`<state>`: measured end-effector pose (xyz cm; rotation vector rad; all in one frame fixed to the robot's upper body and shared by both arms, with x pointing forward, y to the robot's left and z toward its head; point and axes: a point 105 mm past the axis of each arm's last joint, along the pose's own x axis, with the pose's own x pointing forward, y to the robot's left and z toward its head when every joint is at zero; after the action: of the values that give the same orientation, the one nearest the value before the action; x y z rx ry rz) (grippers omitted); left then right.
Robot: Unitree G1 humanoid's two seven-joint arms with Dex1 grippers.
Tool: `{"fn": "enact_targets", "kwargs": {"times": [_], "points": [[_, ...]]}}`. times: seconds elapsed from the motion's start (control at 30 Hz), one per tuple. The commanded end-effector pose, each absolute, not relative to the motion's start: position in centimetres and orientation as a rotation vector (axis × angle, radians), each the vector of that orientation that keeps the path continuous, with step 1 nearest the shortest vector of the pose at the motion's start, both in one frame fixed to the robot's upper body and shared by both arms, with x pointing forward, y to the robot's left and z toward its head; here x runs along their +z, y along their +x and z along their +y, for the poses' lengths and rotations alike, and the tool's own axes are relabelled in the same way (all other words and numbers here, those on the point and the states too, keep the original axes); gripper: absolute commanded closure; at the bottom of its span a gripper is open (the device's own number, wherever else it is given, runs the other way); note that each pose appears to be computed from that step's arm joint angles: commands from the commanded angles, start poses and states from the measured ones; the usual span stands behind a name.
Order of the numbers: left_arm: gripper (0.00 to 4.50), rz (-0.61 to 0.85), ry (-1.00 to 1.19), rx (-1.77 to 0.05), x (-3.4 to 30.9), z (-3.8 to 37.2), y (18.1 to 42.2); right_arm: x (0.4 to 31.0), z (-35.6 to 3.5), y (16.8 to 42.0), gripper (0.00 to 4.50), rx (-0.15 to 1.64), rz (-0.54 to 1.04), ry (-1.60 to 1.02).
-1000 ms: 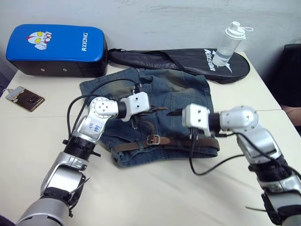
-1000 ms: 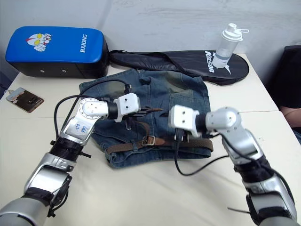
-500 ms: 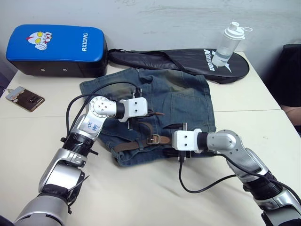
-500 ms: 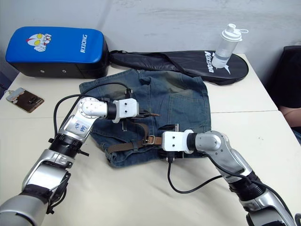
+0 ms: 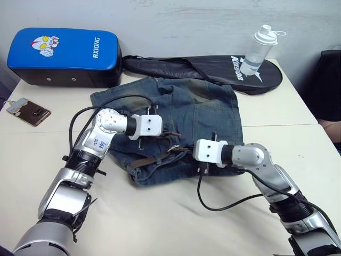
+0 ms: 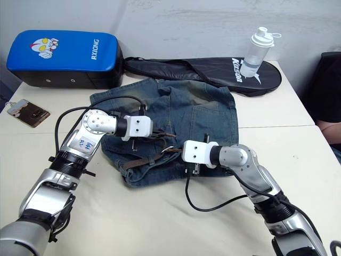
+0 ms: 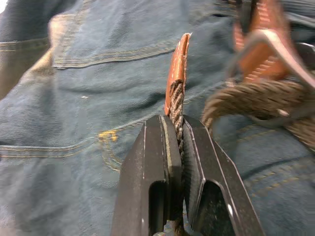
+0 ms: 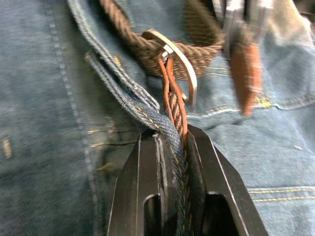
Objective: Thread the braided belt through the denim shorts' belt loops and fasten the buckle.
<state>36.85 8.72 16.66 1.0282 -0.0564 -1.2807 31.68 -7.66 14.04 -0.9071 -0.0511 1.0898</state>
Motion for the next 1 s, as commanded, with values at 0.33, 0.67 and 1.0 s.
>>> {"fn": "enact_targets", "kwargs": {"times": [0.33,0.67,1.0], "points": [[4.50,-0.068,1.108,-1.355,16.3,9.5,35.6,17.5,-7.8,32.9,4.49,0.976,-0.189,-0.924],[4.50,-0.152,1.017,-1.303,17.8,7.2,36.6,16.1,-7.3,32.0,4.49,1.025,-0.155,-0.928],[4.50,-0.144,1.005,-1.273,18.3,8.0,36.9,15.3,-8.7,33.0,4.49,0.969,-0.073,-0.940]]}}
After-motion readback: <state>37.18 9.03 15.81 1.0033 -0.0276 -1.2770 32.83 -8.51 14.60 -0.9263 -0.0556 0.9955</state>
